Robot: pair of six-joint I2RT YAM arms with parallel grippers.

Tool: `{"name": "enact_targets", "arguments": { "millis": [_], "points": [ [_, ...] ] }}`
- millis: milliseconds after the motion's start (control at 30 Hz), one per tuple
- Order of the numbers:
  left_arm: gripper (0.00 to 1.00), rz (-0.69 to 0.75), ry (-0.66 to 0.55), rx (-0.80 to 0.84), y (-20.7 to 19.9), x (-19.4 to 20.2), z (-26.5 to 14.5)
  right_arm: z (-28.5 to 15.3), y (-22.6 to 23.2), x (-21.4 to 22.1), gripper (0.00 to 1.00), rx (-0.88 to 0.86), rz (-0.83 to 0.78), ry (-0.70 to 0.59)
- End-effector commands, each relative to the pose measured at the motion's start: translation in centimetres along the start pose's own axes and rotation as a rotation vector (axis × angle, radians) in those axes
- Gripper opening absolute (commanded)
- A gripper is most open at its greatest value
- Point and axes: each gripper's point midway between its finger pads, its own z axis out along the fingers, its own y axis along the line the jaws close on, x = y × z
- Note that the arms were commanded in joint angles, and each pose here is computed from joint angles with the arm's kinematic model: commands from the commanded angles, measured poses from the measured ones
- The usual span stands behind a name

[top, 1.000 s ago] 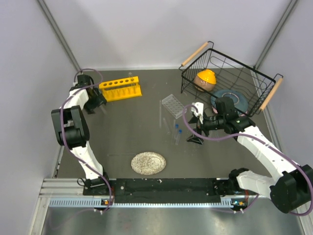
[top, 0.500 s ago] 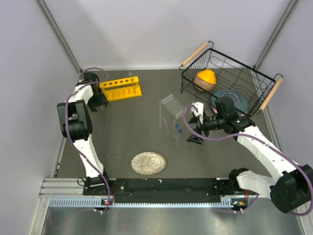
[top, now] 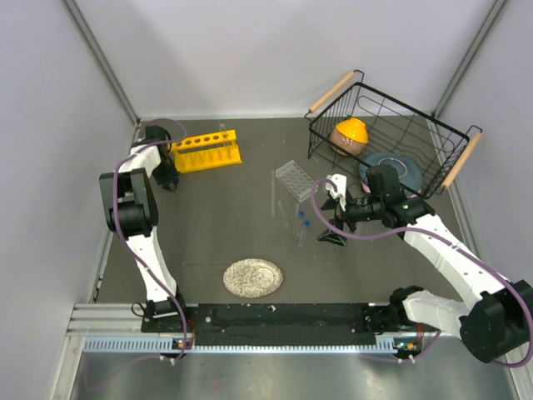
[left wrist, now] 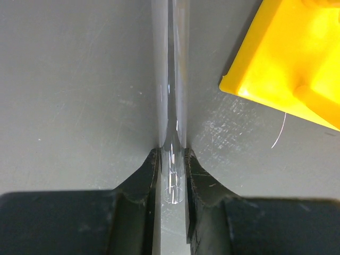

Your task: Organize the chemistry lab equipment

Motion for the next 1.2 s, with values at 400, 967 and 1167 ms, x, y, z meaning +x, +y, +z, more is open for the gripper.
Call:
{"name": "enact_targets", "arguments": {
  "millis": [400, 967, 1167],
  "points": [
    [0.06, -0.099, -0.146, 0.097, 1.7, 3.6, -7.7, -0.6, 0.6, -1.5, 0.99, -0.015, -0.060, -0.062],
    [0.04, 0.118, -0.426, 0.983, -6.6, 14.5, -26.3, -0.3, 2.8, -3.1, 0.99, -0.147, 0.035, -0.145],
    [0.04, 0.237, -0.509, 1.325, -11.6, 19.0, -34.3, -0.5, 4.3, -5.8, 0.99, -0.244, 0.135, -0.175]
  ]
}}
